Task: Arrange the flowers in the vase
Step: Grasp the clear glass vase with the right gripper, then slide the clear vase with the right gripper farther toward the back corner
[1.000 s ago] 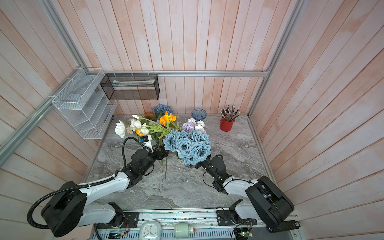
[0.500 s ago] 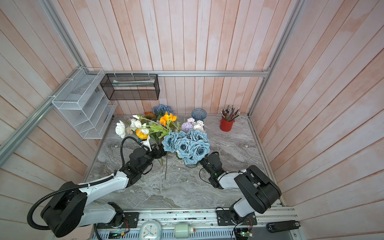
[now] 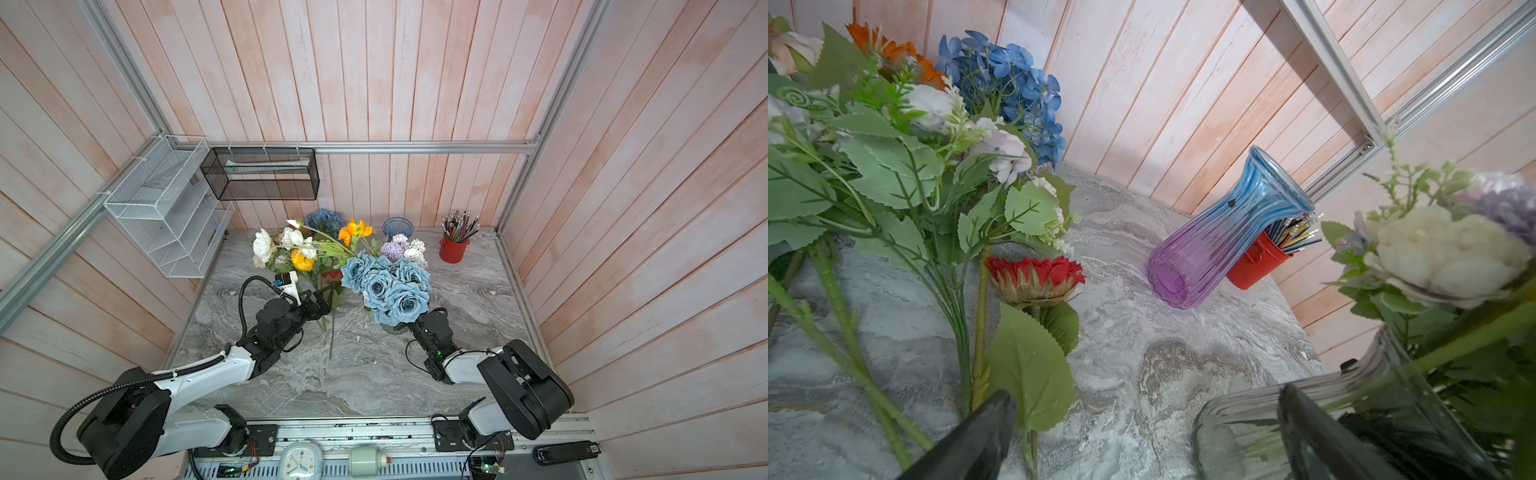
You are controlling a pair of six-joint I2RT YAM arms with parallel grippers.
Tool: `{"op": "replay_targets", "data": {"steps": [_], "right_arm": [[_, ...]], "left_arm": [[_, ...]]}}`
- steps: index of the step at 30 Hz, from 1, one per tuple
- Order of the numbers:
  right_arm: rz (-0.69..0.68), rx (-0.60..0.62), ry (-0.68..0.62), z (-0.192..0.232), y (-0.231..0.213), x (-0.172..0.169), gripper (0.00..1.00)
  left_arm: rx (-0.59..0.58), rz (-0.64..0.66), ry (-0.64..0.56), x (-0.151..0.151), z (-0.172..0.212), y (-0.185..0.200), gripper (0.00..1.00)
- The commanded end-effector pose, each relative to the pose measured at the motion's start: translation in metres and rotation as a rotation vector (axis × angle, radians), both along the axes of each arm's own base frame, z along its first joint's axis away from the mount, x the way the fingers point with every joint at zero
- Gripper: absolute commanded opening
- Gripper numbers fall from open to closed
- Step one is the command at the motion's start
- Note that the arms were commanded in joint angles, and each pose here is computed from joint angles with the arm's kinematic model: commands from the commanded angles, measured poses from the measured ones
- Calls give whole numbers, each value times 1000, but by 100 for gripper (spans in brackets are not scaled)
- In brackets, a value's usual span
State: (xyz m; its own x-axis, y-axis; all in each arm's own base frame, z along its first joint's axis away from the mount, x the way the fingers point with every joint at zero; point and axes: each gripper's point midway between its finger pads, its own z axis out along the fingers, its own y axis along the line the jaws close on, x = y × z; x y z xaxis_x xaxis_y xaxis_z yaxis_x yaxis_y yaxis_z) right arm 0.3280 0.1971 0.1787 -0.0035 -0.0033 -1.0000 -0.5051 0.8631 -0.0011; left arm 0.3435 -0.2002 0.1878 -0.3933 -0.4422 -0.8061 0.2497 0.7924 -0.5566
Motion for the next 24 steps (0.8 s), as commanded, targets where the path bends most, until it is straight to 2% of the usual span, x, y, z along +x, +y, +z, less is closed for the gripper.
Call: {"op": "replay_targets", "data": {"steps": [1, 6, 12, 24], "right_arm": [[-142, 52, -78, 32, -38, 11, 47], [-328, 88, -78, 38, -102, 20, 47], [-526, 70, -86, 37, -162, 31, 47], [-674, 86, -100, 29, -218, 69, 51]], "left_arm": [[-11, 39, -15, -1, 2, 10, 100], [9, 61, -27, -3, 5, 17, 100], [32, 101, -45, -5, 7, 28, 100], [33, 122, -33, -12, 3, 37, 100]]}}
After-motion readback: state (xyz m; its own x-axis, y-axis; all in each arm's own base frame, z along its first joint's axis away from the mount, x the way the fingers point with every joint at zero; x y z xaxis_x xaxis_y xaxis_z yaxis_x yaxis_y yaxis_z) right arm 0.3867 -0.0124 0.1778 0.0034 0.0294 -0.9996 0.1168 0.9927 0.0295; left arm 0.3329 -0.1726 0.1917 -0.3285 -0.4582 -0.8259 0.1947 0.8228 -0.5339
